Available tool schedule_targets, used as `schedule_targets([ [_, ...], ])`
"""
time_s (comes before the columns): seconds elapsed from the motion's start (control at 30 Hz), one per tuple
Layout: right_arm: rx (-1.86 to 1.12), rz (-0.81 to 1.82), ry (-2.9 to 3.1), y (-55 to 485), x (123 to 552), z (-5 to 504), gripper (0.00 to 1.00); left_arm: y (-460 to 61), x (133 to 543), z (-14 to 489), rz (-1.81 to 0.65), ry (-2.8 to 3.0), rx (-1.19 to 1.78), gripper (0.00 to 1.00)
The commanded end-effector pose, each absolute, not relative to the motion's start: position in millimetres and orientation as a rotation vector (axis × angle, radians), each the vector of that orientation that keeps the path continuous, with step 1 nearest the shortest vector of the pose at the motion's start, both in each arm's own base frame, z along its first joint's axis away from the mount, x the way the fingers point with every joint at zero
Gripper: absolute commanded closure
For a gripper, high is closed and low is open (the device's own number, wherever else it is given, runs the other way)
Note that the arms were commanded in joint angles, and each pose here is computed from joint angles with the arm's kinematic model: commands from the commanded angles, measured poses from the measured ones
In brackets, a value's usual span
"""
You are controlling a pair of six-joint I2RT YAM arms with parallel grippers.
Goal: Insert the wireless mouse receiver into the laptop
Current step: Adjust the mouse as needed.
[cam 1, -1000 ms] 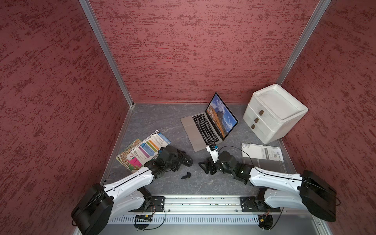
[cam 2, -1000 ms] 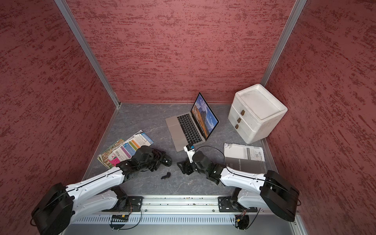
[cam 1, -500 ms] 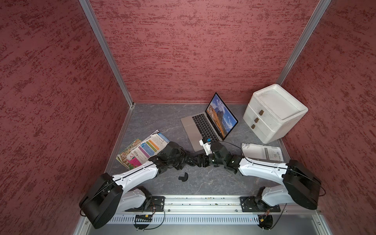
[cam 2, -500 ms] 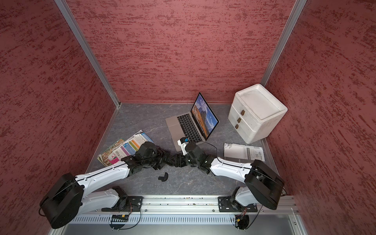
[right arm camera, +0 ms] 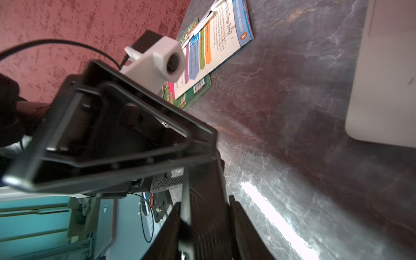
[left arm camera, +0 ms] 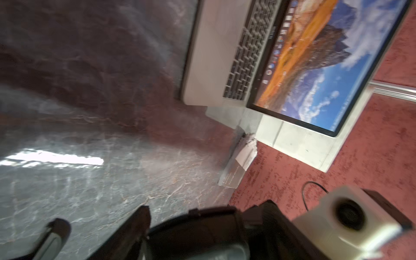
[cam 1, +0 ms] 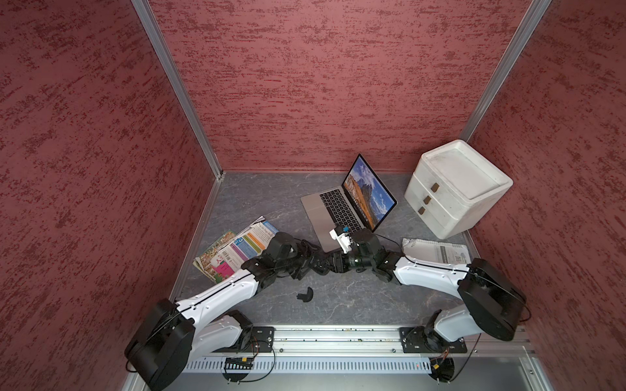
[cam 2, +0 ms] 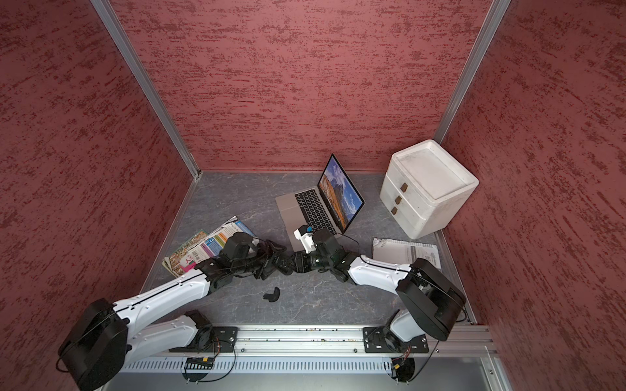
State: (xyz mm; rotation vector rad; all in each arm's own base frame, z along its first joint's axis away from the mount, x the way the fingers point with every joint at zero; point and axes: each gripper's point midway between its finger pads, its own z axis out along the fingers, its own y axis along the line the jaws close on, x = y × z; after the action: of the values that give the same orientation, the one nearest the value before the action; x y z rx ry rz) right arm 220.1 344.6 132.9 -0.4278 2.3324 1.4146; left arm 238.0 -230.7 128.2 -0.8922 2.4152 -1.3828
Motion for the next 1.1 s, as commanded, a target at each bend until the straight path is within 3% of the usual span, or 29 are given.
schedule_targets([
  [0.0, -0.352, 1.616, 2.189, 338.7, 225.5, 181.6, 0.77, -233.2, 246.8, 177.2, -1.473, 2.208, -0.559, 0.05],
  [0.1, -0.309, 1.718, 2.116, 334.0, 225.8, 210.9, 0.77, -235.8, 242.2, 207.4, -1.523, 2.100, -0.388, 0.00],
  [0.37, -0.249, 1.885, 1.986, 326.2, 219.9, 260.3, 0.79, -251.0, 227.6, 246.6, -1.667, 1.940, -0.138, 0.02],
  [0.53, -0.205, 1.973, 1.924, 322.2, 218.6, 275.3, 0.80, -254.5, 224.0, 264.6, -1.718, 1.831, -0.058, 0.27],
  [0.9, -0.192, 2.025, 1.952, 322.3, 213.4, 265.0, 0.80, -245.9, 227.6, 262.2, -1.685, 1.795, -0.113, 0.66],
  [0.97, -0.219, 2.015, 1.958, 321.7, 210.2, 259.4, 0.72, -245.3, 230.4, 259.2, -1.673, 1.810, -0.137, 0.76],
  [1.07, -0.323, 1.872, 1.962, 314.3, 206.0, 247.7, 0.33, -247.4, 231.2, 239.8, -1.637, 1.930, -0.173, 0.82],
])
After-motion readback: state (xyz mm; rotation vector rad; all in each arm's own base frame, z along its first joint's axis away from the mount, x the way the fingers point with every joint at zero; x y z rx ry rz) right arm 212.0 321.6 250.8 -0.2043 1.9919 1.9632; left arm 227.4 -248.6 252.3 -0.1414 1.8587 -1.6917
